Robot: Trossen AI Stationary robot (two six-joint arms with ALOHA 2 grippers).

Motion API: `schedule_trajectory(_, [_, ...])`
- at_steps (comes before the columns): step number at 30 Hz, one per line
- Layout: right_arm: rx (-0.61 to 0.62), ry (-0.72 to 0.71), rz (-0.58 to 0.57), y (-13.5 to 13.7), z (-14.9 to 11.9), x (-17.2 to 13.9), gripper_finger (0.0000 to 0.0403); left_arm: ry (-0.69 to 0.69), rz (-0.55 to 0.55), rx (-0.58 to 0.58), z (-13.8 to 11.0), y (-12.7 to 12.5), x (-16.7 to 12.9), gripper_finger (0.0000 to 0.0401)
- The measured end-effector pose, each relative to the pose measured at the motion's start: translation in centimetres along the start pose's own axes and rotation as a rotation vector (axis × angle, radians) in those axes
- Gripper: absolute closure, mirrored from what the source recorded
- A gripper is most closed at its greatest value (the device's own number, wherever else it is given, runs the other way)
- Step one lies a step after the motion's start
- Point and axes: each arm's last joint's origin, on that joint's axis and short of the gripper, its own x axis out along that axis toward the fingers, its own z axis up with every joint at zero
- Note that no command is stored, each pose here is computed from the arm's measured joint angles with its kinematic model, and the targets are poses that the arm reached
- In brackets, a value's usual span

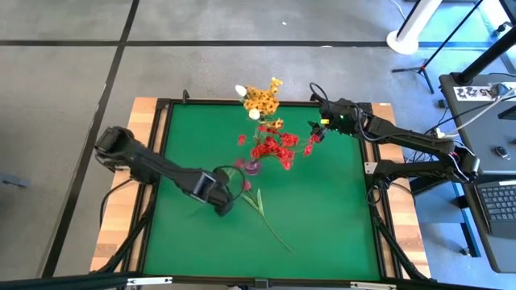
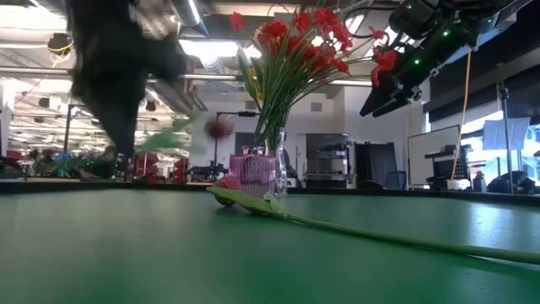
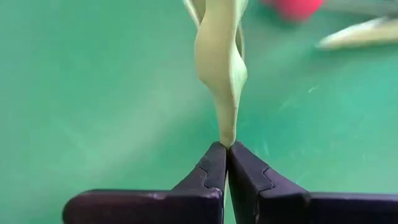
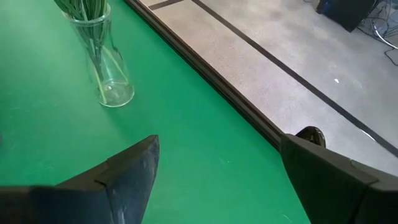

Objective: Sort flowers into vase by color
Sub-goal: Put the left red tulip into the violet vase

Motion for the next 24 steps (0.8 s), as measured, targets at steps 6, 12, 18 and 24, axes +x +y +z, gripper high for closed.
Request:
schedule_trajectory(6, [-0.006, 0.019, 0.011, 0.0, -0.2, 0.0, 0.0071, -0.415, -0.018, 0.053, 1.9, 1.9, -6.9, 0.0400])
schedule_trajectory(12, [-0.016, 0.008, 0.025, 0.2, -1.0, 0.5, 0.0071, -0.847, -0.156, 0.035, 0.4, 4.1, -10.9, 0.0400])
schedule_trajectory(18, [-0.014, -0.007, 0.025, 0.4, -2.6, 1.3, 0.0071, -1.145, -0.464, 0.076, -0.1, 5.0, -9.2, 0.0401])
schedule_trajectory(24, [-0.016, 0.001, 0.025, 0.4, -3.0, 1.5, 0.0071, -1.422, -0.595, 0.115, 0.8, 7.0, -6.3, 0.0401])
